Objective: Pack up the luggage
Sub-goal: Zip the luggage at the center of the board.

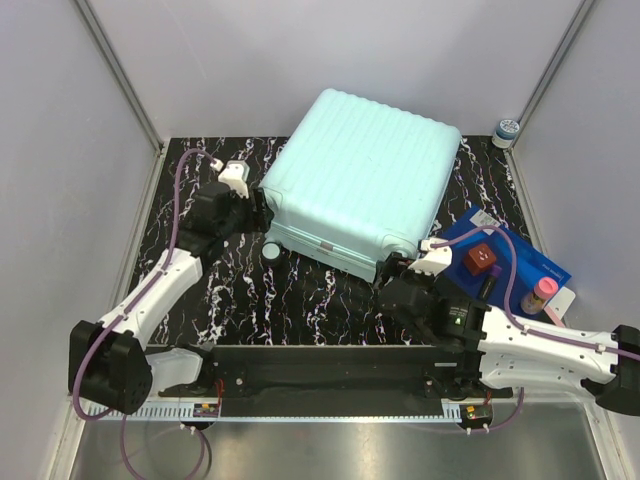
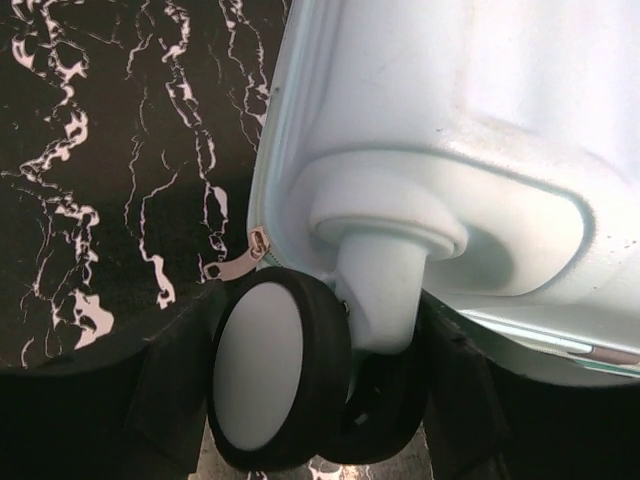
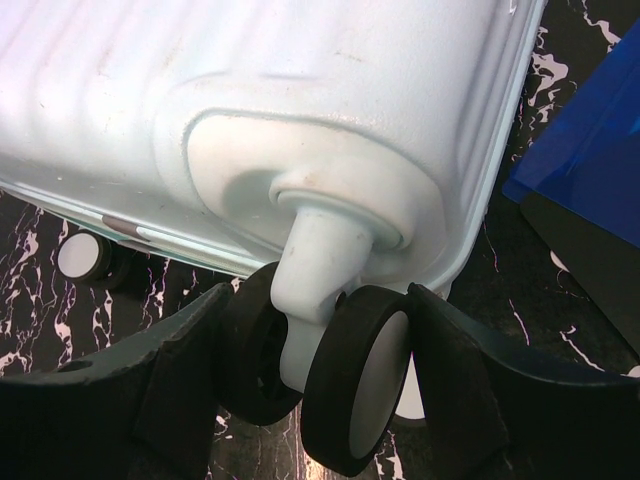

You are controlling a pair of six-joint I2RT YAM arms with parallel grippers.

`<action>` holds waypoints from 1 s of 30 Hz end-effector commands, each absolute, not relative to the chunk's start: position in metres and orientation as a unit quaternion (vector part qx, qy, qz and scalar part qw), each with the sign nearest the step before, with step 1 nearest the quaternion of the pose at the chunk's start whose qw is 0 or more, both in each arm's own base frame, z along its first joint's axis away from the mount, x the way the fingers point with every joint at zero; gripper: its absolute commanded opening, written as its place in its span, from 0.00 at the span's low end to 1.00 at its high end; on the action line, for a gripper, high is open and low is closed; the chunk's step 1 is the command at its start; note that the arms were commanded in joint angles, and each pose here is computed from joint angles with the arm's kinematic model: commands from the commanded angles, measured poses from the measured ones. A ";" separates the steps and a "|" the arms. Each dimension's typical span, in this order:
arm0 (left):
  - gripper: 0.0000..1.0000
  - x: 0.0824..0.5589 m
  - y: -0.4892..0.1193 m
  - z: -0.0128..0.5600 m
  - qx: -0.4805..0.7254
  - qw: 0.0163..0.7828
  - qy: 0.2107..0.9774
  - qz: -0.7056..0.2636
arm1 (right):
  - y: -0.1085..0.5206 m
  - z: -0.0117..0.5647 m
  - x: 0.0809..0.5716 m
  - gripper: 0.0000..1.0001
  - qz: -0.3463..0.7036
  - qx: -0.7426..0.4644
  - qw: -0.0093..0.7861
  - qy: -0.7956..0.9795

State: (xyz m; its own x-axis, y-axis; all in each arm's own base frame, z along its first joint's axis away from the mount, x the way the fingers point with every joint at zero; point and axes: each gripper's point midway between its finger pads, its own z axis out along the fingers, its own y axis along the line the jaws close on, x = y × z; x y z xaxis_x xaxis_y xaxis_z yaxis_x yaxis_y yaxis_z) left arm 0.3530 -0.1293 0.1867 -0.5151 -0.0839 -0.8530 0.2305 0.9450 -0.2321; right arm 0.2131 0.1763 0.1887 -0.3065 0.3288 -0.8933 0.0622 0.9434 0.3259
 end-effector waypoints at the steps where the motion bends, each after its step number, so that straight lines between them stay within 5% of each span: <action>1: 0.58 0.365 -0.139 0.213 0.055 0.518 0.835 -0.177 | 0.171 0.186 0.218 0.01 0.094 0.140 0.587 0.792; 4: 0.43 0.364 -0.145 0.212 0.059 0.515 0.833 -0.191 | 0.172 0.185 0.219 0.01 0.090 0.141 0.588 0.791; 6: 0.19 0.363 -0.146 0.211 0.062 0.513 0.834 -0.195 | 0.173 0.185 0.220 0.01 0.084 0.138 0.589 0.792; 9: 0.00 0.360 -0.143 0.207 0.054 0.515 0.834 -0.191 | 0.178 0.185 0.222 0.01 0.077 0.130 0.588 0.795; 30: 0.00 0.289 -0.124 0.210 -0.021 0.583 0.779 -0.233 | 0.182 0.185 0.263 0.01 0.053 0.080 0.554 0.827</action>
State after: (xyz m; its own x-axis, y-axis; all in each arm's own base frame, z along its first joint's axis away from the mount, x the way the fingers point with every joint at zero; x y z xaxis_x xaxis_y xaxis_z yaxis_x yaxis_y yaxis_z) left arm 0.2920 -0.1168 0.1897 -0.3851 -0.2445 -0.8899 0.2148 0.9141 -0.3441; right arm 0.2448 0.1812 0.1608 -0.4270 0.1648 -0.8891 0.1048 0.9856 0.1324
